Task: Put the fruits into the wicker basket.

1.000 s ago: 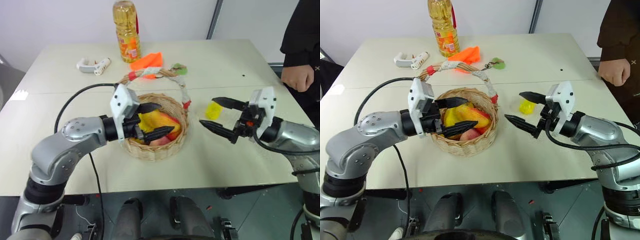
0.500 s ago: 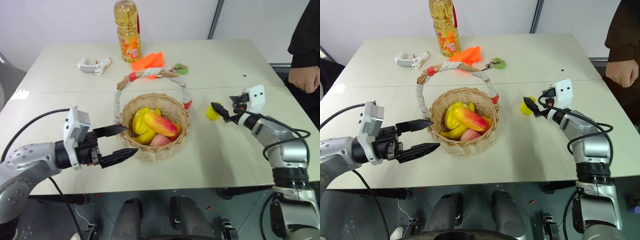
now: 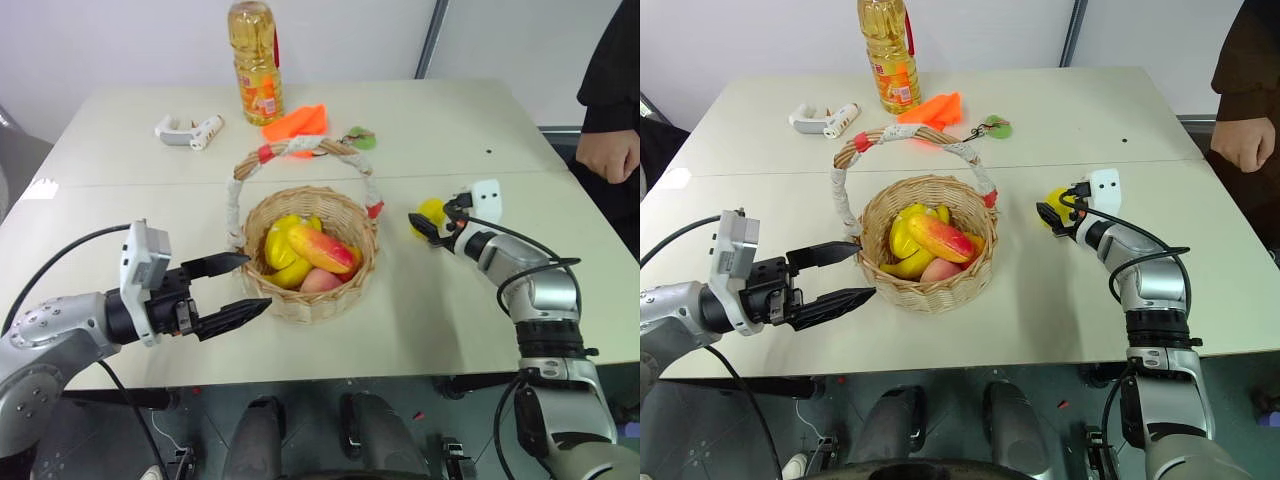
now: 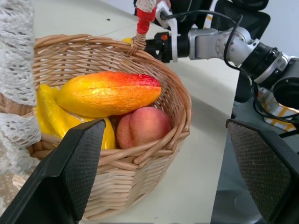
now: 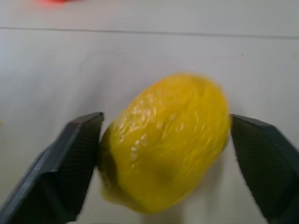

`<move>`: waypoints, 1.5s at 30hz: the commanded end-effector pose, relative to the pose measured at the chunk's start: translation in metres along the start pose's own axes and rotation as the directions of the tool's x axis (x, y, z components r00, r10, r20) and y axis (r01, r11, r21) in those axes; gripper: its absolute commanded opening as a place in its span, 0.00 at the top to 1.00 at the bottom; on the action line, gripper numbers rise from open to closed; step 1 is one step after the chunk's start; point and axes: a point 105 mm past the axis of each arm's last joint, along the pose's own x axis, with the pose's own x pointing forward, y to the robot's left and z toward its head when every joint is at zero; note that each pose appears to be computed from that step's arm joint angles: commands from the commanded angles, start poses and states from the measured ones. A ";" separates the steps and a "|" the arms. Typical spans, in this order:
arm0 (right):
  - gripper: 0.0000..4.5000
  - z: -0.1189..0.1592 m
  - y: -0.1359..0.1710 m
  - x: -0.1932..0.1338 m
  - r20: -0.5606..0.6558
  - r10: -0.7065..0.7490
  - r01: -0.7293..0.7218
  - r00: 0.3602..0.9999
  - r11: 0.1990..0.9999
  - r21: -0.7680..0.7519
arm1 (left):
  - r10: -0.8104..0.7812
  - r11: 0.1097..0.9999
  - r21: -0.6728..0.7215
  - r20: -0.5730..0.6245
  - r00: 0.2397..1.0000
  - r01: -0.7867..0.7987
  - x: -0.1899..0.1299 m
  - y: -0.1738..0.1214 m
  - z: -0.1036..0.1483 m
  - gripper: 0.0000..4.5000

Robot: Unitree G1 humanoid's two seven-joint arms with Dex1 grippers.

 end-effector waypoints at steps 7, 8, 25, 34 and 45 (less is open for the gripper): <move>0.34 0.031 0.001 -0.019 0.104 0.016 -0.009 0.994 0.998 -0.065 | 0.057 0.998 0.028 0.026 0.998 -0.058 -0.010 0.008 0.003 0.00; 0.34 0.034 0.002 -0.023 0.114 0.023 -0.014 0.993 0.997 -0.082 | 0.067 0.997 0.026 0.028 0.997 -0.068 -0.012 0.009 0.003 0.00; 0.34 0.056 0.177 -0.117 0.021 0.758 -0.692 0.652 0.607 -0.391 | 0.187 0.982 -0.021 0.137 0.973 -0.186 -0.037 0.033 -0.005 0.00; 0.06 0.055 0.215 -0.068 0.043 0.691 -0.630 0.721 0.680 -0.375 | 0.191 0.982 -0.021 0.139 0.972 -0.190 -0.038 0.028 -0.009 0.00; 0.01 0.048 0.187 -0.129 -0.005 0.809 -0.758 0.588 0.548 -0.353 | 0.186 0.983 -0.034 0.139 0.973 -0.183 -0.032 0.025 -0.015 0.00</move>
